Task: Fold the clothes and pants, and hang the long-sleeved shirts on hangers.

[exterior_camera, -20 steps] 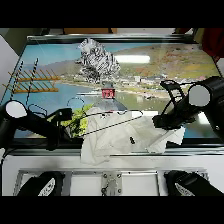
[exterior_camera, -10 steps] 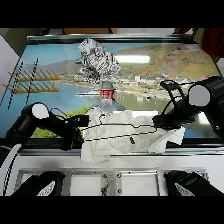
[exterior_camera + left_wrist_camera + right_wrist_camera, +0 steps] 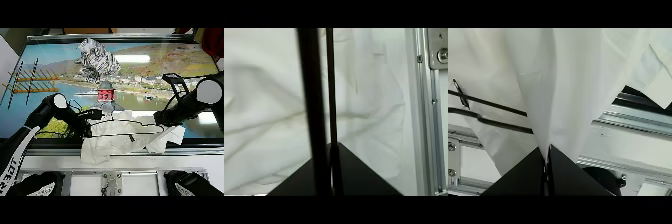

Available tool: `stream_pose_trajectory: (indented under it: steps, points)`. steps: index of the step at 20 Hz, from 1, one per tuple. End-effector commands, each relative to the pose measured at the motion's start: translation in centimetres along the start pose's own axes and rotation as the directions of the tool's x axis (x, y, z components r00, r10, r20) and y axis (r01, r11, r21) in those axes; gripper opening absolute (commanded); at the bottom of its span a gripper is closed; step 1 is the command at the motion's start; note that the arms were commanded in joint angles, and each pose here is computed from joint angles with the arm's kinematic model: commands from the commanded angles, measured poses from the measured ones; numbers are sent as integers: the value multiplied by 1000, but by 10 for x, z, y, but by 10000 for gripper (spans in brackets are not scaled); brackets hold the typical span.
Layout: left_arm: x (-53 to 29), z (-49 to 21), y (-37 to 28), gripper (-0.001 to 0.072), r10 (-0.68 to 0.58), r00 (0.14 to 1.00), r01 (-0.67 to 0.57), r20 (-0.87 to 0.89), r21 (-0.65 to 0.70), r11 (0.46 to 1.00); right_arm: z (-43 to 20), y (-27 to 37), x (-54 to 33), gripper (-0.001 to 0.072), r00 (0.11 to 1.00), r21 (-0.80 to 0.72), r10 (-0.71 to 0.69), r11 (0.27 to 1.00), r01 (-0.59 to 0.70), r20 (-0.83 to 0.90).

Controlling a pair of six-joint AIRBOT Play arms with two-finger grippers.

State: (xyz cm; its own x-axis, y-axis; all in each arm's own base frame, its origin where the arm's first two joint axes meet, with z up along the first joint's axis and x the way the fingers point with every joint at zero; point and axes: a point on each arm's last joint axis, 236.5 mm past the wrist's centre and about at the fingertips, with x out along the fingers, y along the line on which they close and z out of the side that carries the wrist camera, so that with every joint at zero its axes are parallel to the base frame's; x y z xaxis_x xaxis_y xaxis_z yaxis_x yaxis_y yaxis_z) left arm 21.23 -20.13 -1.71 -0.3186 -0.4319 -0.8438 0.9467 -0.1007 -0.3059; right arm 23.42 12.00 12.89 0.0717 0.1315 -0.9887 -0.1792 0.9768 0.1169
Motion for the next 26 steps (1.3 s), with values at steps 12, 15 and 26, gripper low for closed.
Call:
stream_pose_trajectory:
  steps: [12,15,26]
  points:
    - [4,11,10,9,4,999,-3,36,-9,1000,43,118,-21,12,955,-143,272,956,-255,114]
    - [4,11,10,9,4,999,-3,36,-9,1000,52,161,-18,12,931,-180,336,934,-309,146]
    - [4,11,10,9,3,999,-2,36,-9,1000,54,217,4,11,907,-210,404,903,-375,120]
